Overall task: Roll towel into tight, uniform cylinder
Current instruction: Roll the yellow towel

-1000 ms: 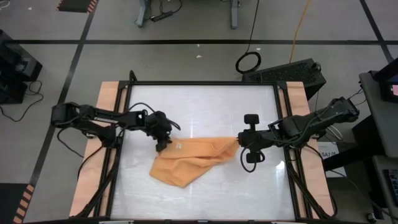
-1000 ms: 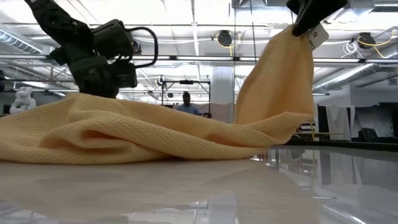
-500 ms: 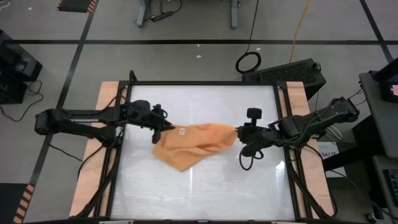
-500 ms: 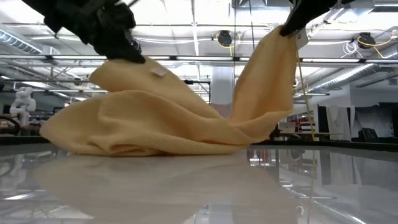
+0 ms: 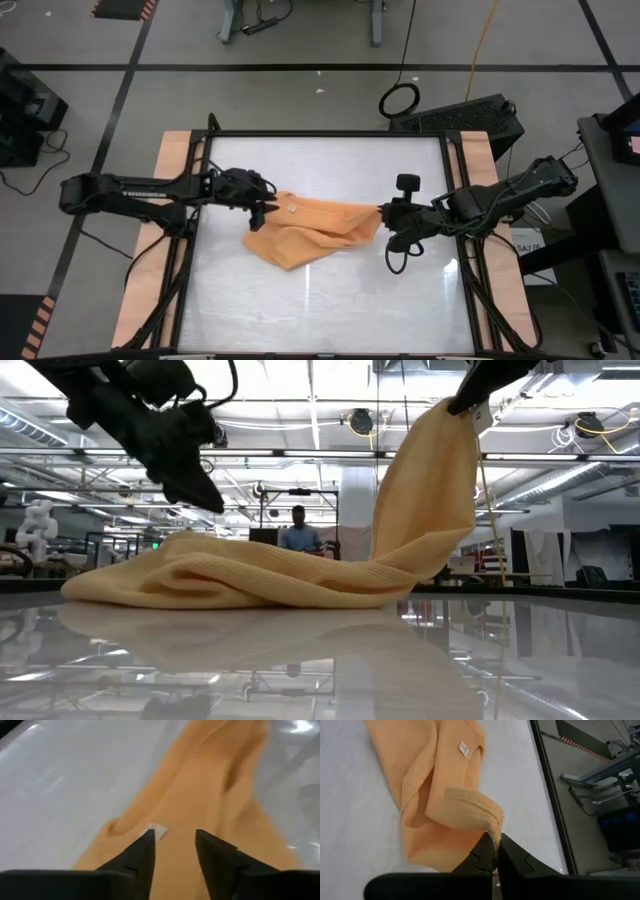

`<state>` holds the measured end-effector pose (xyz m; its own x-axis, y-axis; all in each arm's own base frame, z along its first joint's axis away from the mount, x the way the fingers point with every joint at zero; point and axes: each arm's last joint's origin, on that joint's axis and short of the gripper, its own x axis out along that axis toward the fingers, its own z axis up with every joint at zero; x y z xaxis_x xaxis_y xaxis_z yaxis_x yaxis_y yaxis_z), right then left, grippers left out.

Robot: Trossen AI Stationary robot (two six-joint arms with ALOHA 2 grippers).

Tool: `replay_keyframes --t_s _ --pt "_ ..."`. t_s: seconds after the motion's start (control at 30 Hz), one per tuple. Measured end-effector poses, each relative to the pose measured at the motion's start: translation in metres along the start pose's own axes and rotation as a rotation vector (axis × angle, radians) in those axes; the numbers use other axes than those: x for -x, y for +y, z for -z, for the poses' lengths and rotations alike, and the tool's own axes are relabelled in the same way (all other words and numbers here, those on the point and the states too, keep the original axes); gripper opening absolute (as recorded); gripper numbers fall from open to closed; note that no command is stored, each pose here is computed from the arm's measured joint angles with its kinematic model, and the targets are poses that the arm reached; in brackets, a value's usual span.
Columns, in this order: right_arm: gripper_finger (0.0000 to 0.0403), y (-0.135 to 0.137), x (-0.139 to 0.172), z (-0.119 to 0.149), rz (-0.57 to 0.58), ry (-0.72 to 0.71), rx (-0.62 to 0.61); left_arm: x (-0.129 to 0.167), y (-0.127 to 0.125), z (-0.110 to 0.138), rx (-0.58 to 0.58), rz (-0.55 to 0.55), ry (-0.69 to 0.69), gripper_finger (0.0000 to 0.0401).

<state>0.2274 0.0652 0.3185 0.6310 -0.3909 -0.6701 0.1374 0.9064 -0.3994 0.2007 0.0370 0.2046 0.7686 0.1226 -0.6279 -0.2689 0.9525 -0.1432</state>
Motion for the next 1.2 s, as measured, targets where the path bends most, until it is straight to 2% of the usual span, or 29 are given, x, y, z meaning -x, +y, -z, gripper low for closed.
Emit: replay_keyframes --t_s 0.2,0.33,0.57,0.77,0.97,1.2 --pt "0.0002 0.0 0.0 0.0 0.0 -0.001 0.009 -0.015 0.007 0.001 -0.004 -0.154 0.003 0.0201" --pt "0.0002 0.0 0.0 0.0 0.0 -0.003 0.021 -0.031 0.01 0.004 -0.075 -0.13 0.045 0.0212" --pt "0.0002 0.0 0.0 0.0 0.0 -0.004 0.025 -0.056 0.025 0.014 -0.072 -0.141 0.133 0.02" --pt "0.0002 0.0 0.0 0.0 0.0 -0.004 0.025 -0.067 0.033 0.02 -0.08 -0.062 0.179 0.0154" --pt "0.0002 0.0 0.0 0.0 0.0 -0.003 0.026 -0.065 0.032 0.019 -0.11 -0.063 0.17 0.0018" --pt "0.0002 0.0 0.0 0.0 0.0 0.001 0.029 -0.051 0.031 0.008 -0.064 -0.115 0.087 0.001"
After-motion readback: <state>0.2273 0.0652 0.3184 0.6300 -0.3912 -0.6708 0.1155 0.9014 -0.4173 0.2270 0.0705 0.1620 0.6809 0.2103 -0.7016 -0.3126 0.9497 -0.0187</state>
